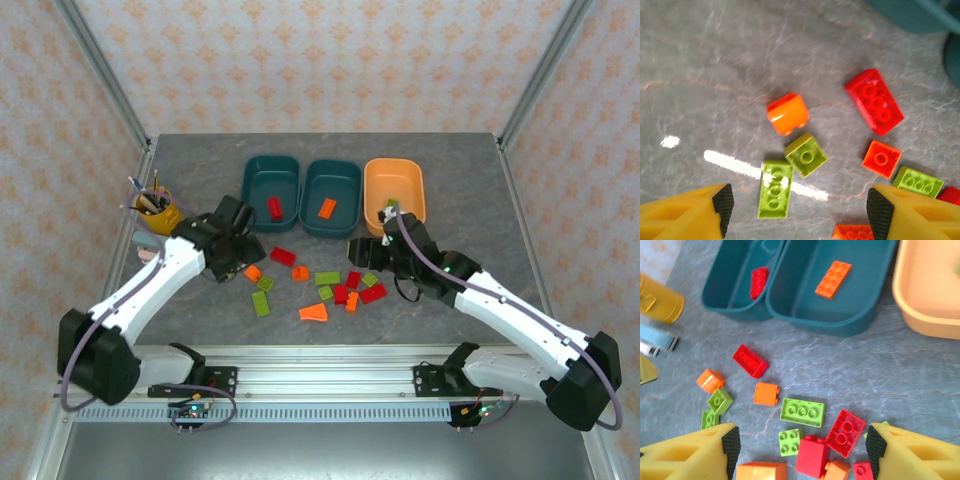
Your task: Sort the legos into containers by color
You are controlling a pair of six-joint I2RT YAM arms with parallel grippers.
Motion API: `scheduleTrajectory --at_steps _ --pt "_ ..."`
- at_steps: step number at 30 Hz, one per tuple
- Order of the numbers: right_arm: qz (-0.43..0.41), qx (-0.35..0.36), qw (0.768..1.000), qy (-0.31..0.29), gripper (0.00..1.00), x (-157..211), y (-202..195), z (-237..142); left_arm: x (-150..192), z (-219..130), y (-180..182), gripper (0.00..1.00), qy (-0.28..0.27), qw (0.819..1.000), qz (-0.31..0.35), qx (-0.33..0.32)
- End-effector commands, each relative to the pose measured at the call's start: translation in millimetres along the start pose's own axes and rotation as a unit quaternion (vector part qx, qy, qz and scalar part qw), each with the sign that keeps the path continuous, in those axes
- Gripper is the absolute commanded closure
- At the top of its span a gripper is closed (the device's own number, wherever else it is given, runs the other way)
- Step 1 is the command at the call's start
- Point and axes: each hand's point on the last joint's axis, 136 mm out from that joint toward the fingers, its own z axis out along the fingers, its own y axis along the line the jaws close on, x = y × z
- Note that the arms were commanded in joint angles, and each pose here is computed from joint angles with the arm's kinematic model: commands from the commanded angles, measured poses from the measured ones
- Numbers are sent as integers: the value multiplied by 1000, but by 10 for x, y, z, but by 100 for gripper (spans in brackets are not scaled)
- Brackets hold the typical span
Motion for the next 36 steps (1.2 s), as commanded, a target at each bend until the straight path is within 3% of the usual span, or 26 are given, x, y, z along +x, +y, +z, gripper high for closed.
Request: scheduleTrajectory --at_steps 1,5,17,36 --pt "-45 -30 998 -16 31 -81 225 13 64 13 60 26 -5 998 -56 19" --pt "-43 -47 998 -24 31 -107 378 103 80 57 62 29 -12 994 -101 41" --pt "-48 -94 993 -46 30 -238 696 245 -14 513 -488 33 8 971 -228 66" --pt "-28 -70 996 -49 30 -145 507 155 -56 1106 -787 32 8 967 -254 -31"
